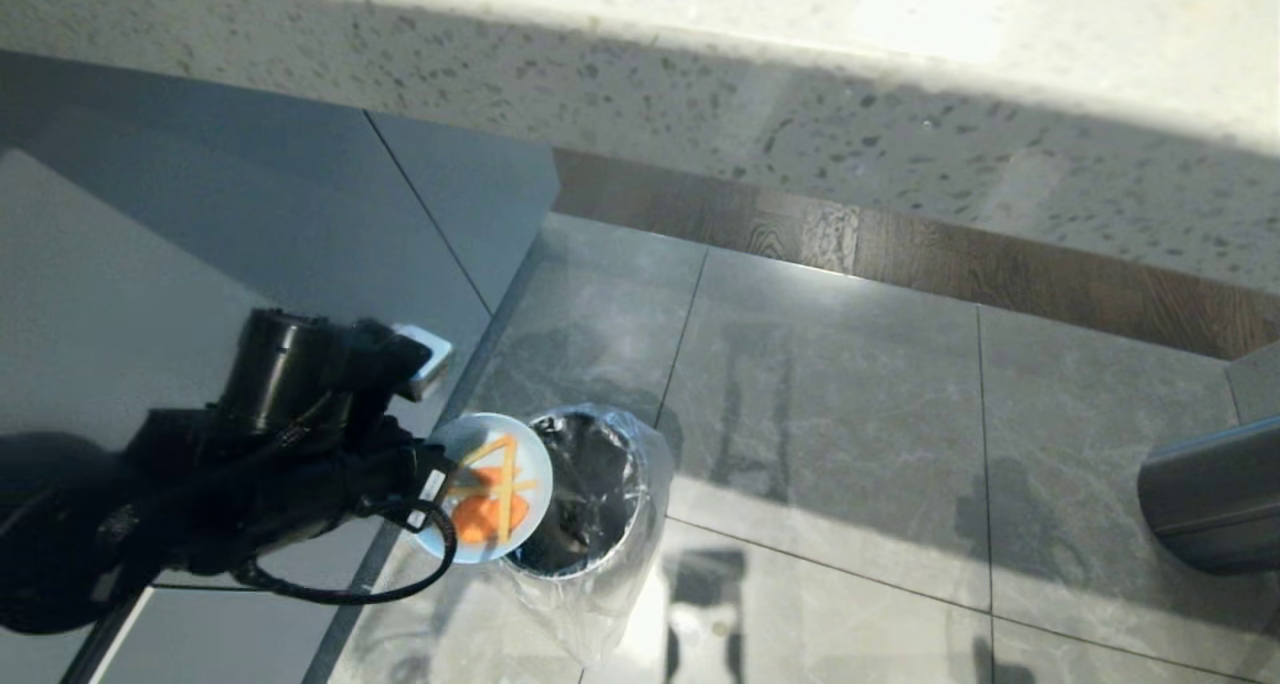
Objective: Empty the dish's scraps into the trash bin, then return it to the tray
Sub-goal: Pour the leftover food from the bowl into the trash can
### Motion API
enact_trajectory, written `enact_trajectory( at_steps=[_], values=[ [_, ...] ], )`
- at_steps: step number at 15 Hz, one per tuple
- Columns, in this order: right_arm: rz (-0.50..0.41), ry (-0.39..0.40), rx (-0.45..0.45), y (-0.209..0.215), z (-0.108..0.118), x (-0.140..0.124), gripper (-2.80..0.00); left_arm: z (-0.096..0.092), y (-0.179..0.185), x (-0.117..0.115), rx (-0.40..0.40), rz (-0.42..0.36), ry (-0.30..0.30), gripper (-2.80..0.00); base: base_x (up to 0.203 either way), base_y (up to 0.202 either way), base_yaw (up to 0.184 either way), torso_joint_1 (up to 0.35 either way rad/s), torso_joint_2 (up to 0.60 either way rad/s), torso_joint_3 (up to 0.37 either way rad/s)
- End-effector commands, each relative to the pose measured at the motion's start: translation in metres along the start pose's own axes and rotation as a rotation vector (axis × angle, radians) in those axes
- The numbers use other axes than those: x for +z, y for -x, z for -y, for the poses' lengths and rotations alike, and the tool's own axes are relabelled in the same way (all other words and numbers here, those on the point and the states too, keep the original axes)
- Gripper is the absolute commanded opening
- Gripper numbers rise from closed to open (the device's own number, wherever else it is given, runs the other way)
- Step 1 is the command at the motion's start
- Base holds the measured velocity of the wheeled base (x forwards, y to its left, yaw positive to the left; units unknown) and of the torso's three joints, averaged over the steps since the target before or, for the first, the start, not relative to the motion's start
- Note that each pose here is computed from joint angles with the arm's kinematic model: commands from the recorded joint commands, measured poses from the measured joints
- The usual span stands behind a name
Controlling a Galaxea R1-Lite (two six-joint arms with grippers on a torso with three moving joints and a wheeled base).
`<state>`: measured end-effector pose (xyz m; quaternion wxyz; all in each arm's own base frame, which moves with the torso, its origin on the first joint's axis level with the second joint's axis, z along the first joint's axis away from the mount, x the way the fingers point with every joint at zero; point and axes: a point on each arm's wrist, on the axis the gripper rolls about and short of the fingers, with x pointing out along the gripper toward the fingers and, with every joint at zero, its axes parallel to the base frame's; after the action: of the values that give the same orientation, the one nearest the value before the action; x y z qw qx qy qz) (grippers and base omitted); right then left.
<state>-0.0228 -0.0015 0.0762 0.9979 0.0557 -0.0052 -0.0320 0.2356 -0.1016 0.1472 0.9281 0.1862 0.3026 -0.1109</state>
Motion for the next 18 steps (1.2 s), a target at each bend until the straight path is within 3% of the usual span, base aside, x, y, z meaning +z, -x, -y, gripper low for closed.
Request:
enact_trajectory(
  at_steps=[1,4,9,13,18],
  values=[
    [0.001,-0.001,0.000,0.000,0.000,0.000,-2.80,0.016,-0.023,0.006,0.011,0.032,-0.017,-2.80,0.000,0.000,0.000,0.000,0.00,0.000],
    [0.001,-0.001,0.000,0.000,0.000,0.000,-2.80,0.027,-0.044,0.017,0.025,0.155,-0.003,-2.80,0.000,0.000,0.000,0.000,0.00,0.000],
    [0.001,-0.001,0.000,0.000,0.000,0.000,-2.80,0.030,-0.065,0.028,0.088,0.387,-0.036,-2.80,0.000,0.000,0.000,0.000,0.00,0.000],
    [0.001,-0.001,0.000,0.000,0.000,0.000,-2.80,0.028,-0.060,0.015,0.132,0.463,-0.079,-2.80,0.000,0.000,0.000,0.000,0.00,0.000],
    [0.001,-0.001,0.000,0.000,0.000,0.000,-2.80,0.015,-0.054,0.008,0.238,0.445,-0.331,-2.80,0.000,0.000,0.000,0.000,0.00,0.000]
  ],
)
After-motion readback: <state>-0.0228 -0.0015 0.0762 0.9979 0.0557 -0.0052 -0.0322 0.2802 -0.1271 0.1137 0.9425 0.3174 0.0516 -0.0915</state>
